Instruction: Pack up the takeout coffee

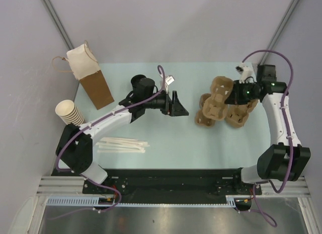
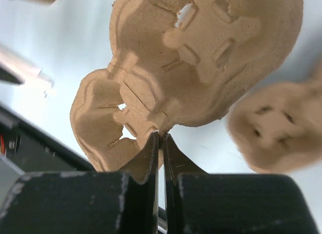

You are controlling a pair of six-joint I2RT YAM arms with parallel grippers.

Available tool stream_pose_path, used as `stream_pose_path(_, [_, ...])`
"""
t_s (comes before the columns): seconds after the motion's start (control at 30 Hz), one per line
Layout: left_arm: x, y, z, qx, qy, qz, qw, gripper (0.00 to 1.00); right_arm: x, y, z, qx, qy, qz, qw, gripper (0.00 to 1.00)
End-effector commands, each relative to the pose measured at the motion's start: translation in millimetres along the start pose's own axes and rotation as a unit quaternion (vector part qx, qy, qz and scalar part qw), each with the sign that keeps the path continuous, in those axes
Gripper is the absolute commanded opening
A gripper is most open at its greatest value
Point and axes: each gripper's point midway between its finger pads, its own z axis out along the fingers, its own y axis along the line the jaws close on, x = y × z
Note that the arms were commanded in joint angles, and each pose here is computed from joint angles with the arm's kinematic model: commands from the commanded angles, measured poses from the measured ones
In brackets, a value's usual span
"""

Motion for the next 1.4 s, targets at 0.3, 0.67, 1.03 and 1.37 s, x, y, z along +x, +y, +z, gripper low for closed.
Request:
stream_pose_path(0.3, [-24.2,0.1,-26.0,-0.019,-0.035,0.036,0.999,0.87,18.2,-137.3,-4.4,0.128,0.010,0.124,0.984,0.00])
stream_pose_path(0.67, [-18.7,6.2,-26.4,-0.019,-0.032,0.025,0.999,0.88,39.7,-182.7,1.7,0.123,0.038,0.157,0.979,0.00])
stream_pose_path(1.03, [-18.5,6.4,-25.9,-0.017,-0.030,0.019,0.999,0.88,30.5,-195.2,-23.7,0.125,0.026,0.157,0.979,0.00])
stream_pose_path(1.37, [-16.4,8.9,-24.7,-0.017,-0.026,0.017,0.999,0.89,43.6,-196.7,-11.2,0.094,0.044,0.186,0.977,0.00])
